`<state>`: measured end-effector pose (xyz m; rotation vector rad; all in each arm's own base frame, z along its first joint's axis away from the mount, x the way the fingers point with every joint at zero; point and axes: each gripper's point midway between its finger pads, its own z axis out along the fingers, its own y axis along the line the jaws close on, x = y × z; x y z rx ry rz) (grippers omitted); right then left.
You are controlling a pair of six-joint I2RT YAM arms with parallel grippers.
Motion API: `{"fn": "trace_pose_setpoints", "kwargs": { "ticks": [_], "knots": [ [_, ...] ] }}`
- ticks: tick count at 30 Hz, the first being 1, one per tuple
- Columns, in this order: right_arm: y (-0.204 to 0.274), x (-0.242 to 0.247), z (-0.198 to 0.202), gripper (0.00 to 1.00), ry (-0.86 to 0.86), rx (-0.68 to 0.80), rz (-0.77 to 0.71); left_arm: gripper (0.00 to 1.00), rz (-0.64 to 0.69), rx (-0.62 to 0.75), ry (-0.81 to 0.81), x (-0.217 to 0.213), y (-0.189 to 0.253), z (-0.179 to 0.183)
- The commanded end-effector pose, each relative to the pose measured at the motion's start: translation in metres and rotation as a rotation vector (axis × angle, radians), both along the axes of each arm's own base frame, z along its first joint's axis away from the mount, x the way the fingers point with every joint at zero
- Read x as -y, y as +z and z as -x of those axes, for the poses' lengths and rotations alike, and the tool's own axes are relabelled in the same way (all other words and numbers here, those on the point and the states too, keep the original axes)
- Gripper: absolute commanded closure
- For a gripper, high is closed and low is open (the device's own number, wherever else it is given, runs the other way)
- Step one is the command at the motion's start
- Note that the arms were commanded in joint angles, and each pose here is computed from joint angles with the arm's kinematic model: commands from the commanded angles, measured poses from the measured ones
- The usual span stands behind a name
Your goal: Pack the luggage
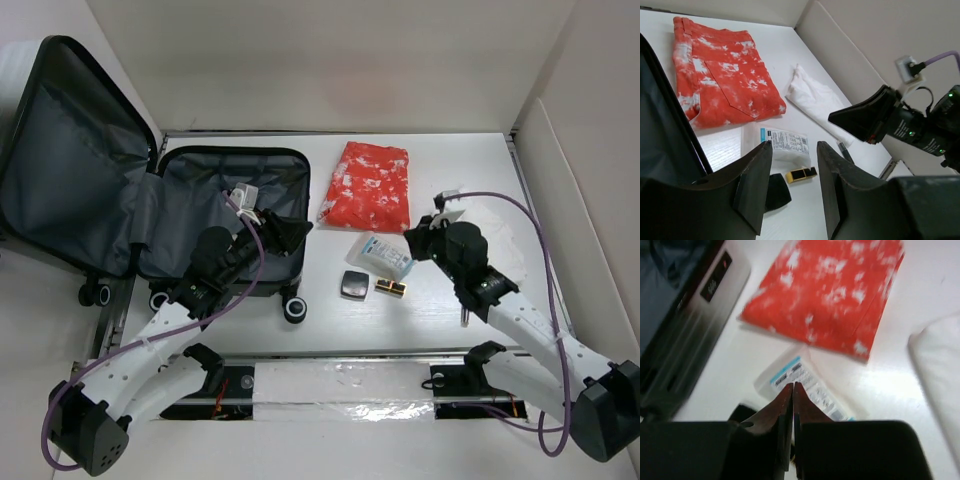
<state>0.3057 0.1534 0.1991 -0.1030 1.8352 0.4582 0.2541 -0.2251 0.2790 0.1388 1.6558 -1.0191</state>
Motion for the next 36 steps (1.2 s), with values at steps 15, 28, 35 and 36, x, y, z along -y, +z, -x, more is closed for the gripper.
{"fn": "trace_pose_setpoints", "kwargs": {
  "ticks": [15, 28, 35, 36],
  "knots": [
    [-0.103, -0.015, 0.006, 0.21, 0.104, -0.401, 0.282, 1.0, 0.088, 0.094, -0.122, 0.003, 0.03, 0.034],
    [-0.146, -0.02, -0.011, 0.61, 0.02, -0.519, 0.412, 0.8, 0.109, 0.098, -0.089, 0.0, 0.026, 0.029],
    [-0.104, -0.034, 0.001, 0.98, 0.001, -0.429, 0.418, 0.78, 0.112, 0.1, -0.07, -0.002, 0.028, 0.027],
    [-0.091, -0.038, 0.004, 0.98, 0.001, -0.399, 0.417, 0.78, 0.116, 0.103, -0.064, -0.004, 0.03, 0.027]
  ]
}}
